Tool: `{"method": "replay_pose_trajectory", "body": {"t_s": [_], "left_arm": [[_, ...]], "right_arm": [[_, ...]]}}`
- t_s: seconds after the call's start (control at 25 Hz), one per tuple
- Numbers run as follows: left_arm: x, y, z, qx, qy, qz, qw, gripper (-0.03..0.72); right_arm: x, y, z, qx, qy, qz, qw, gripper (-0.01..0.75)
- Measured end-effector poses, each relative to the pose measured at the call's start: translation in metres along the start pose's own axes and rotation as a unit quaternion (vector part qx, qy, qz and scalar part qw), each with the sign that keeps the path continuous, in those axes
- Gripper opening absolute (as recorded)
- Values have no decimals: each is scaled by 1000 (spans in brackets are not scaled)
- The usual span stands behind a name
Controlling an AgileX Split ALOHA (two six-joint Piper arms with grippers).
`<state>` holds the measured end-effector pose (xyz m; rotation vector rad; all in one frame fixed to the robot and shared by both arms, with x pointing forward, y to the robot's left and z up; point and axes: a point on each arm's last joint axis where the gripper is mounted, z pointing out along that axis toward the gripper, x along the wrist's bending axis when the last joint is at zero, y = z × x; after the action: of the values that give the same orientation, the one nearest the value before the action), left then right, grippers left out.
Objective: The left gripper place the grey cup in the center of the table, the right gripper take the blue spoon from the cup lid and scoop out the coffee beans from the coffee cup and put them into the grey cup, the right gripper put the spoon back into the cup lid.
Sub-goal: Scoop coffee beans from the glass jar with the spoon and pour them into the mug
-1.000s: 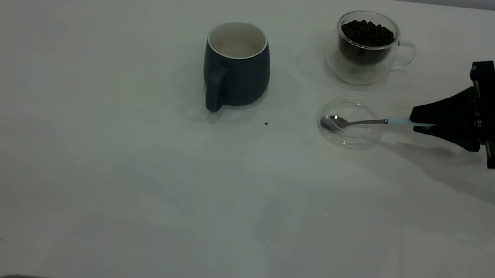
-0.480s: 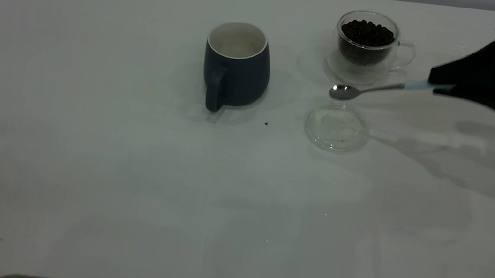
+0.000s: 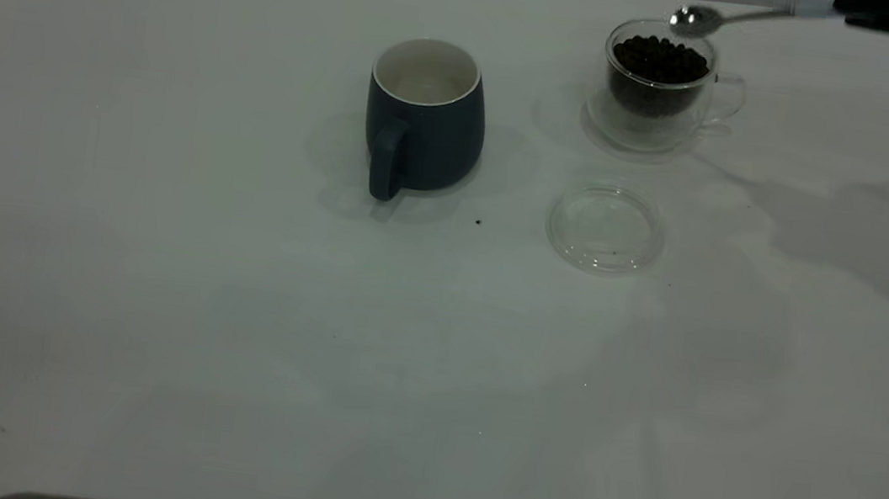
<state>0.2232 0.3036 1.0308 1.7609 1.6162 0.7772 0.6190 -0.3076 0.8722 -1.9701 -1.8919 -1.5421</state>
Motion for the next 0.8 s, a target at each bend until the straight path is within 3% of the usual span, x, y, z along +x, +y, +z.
{"method": "replay_pose_trajectory", "body": {"t_s": [0.4, 0.8], "left_arm": [[0, 0, 0, 0, 0, 0, 1000, 567], [0, 0, 0, 0, 0, 0, 1000, 567]], "right_arm": [[15, 9, 29, 32, -116, -107, 987, 107], [18, 1, 44, 42, -124, -109, 985, 107]]}}
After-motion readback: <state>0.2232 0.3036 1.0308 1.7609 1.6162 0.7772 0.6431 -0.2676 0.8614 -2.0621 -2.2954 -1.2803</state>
